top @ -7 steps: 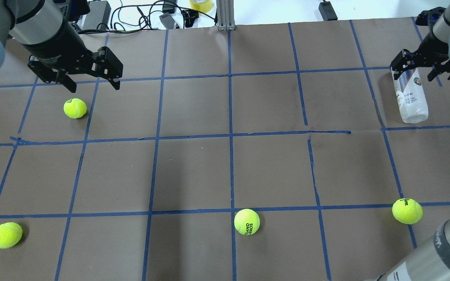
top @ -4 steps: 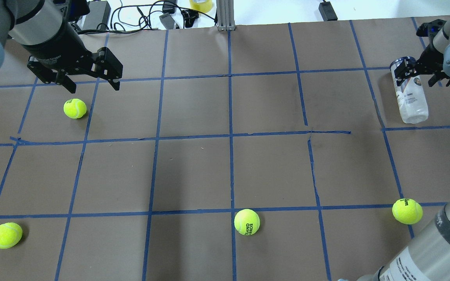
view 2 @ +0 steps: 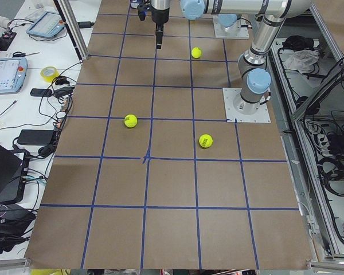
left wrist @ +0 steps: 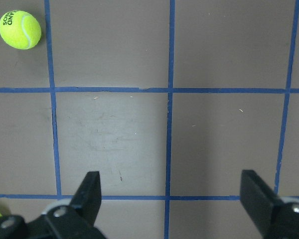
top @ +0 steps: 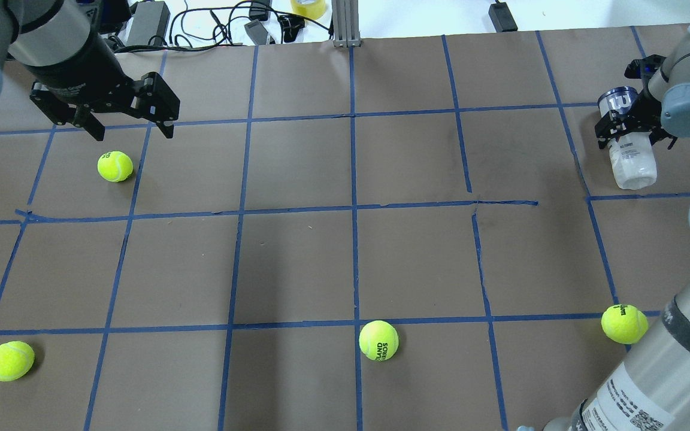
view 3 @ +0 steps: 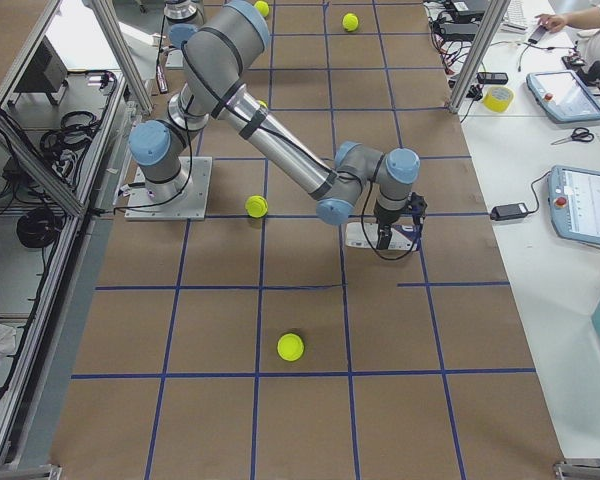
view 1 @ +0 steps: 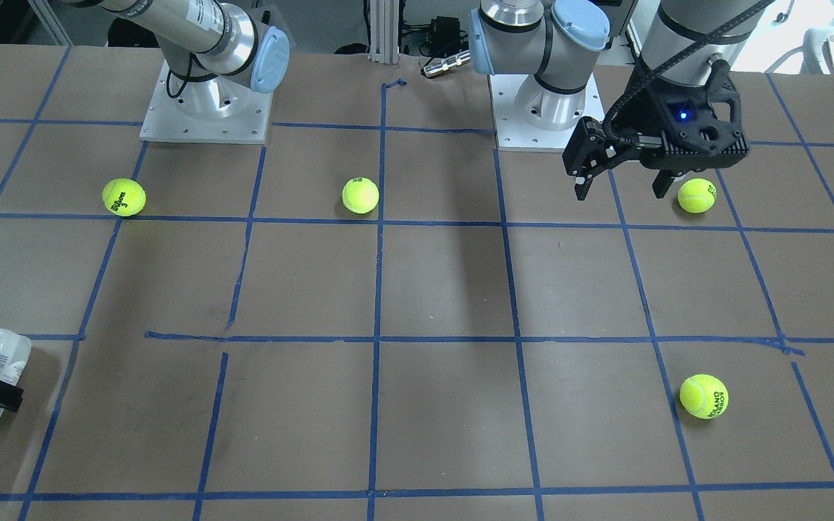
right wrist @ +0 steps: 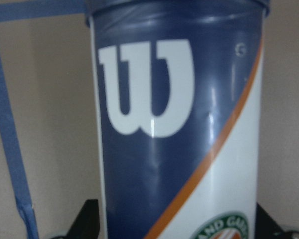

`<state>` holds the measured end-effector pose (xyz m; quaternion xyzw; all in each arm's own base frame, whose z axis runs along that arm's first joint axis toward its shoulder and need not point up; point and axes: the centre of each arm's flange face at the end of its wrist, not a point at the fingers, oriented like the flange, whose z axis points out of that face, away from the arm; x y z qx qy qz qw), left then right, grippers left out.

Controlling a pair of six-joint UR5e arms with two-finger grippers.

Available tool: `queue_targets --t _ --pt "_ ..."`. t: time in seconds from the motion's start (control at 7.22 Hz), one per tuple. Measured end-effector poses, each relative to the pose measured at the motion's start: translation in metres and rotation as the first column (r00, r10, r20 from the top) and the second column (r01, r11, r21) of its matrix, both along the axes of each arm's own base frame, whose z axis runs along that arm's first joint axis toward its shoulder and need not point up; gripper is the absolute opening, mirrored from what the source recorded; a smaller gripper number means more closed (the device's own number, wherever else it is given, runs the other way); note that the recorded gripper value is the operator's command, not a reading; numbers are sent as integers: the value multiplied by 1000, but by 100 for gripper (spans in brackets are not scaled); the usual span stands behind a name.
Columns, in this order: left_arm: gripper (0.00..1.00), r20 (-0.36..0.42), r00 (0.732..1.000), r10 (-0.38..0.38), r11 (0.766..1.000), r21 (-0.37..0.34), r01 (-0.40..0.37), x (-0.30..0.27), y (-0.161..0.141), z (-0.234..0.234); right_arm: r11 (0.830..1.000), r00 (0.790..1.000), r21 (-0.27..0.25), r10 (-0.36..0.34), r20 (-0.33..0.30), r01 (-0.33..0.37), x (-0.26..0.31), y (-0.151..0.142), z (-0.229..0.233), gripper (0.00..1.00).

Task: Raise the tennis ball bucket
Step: 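Close the right gripper on the can and lift it, then carry the can with the right gripper toward the table center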

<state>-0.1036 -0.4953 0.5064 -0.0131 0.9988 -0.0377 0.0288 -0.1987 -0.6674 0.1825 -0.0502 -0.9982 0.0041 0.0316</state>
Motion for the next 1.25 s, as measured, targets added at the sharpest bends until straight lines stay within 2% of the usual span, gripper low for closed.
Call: queue_targets --t 0.28,0.83,0.97,1.25 --pt "100 -15 1000 -1 1000 8 1 -2 1 1 1000 1000 -5 9 -8 -9 -2 -3 -2 68" --pt "100 -41 999 -4 1000 12 5 -5 6 1 999 999 -26 39 -12 -39 4 -6 16 74" --pt "100 -41 999 -4 1000 12 5 -5 7 1 997 998 -42 62 -13 -62 17 -9 31 74" --pt "100 -42 999 -3 1000 12 3 -4 7 0 984 987 -75 162 -16 -162 84 -16 63 74"
